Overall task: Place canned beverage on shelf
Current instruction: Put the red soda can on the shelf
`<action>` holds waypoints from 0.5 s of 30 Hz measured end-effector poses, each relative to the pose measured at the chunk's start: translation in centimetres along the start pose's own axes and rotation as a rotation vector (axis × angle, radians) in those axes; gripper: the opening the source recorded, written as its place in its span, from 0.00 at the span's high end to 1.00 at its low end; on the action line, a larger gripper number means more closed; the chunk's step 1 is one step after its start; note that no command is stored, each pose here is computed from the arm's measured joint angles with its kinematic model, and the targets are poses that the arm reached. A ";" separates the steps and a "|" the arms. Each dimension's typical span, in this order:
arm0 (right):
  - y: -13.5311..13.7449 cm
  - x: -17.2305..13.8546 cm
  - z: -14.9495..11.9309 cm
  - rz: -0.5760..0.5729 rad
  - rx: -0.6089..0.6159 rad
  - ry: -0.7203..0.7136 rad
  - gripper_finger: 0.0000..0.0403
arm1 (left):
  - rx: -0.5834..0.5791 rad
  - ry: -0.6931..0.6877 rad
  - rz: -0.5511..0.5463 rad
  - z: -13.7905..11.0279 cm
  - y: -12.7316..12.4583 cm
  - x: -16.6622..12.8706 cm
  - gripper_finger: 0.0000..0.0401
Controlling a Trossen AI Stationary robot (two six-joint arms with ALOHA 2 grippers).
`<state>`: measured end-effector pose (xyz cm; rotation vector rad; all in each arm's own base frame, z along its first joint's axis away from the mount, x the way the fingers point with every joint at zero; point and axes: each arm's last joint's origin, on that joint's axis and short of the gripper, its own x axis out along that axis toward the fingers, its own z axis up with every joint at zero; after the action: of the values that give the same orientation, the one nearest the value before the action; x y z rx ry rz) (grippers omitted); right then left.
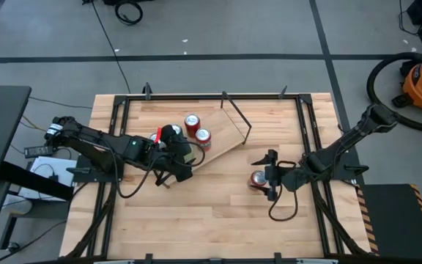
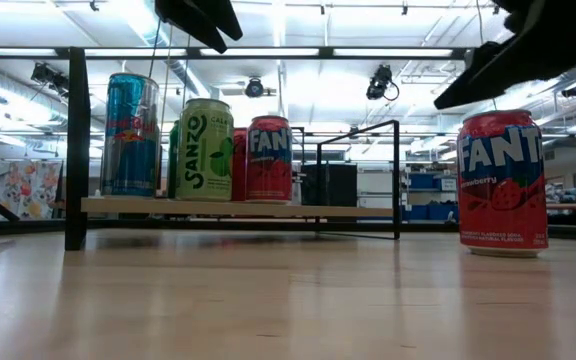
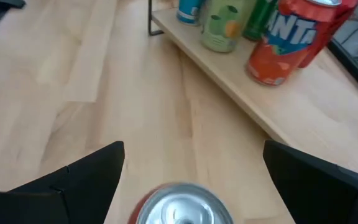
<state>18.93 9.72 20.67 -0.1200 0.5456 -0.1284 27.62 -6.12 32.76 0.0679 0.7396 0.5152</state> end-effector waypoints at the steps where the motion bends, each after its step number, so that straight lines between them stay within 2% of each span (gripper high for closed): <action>1: 0.2 -0.1 -0.2 -0.005 -0.002 -0.003 0.02 | 0.000 0.000 0.000 0.0 0.0 0.0 0.04; 7: 0.6 -0.3 -1.8 -0.034 0.031 0.007 0.02 | 0.001 0.000 0.000 0.0 0.0 0.0 0.04; 15: 0.6 -0.3 -1.8 0.007 0.109 0.038 0.02 | -0.004 0.005 -0.013 0.0 0.0 0.0 0.04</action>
<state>17.81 10.25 19.23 -0.0097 0.5757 -0.1531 27.64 -6.17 32.74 0.0579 0.7436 0.5051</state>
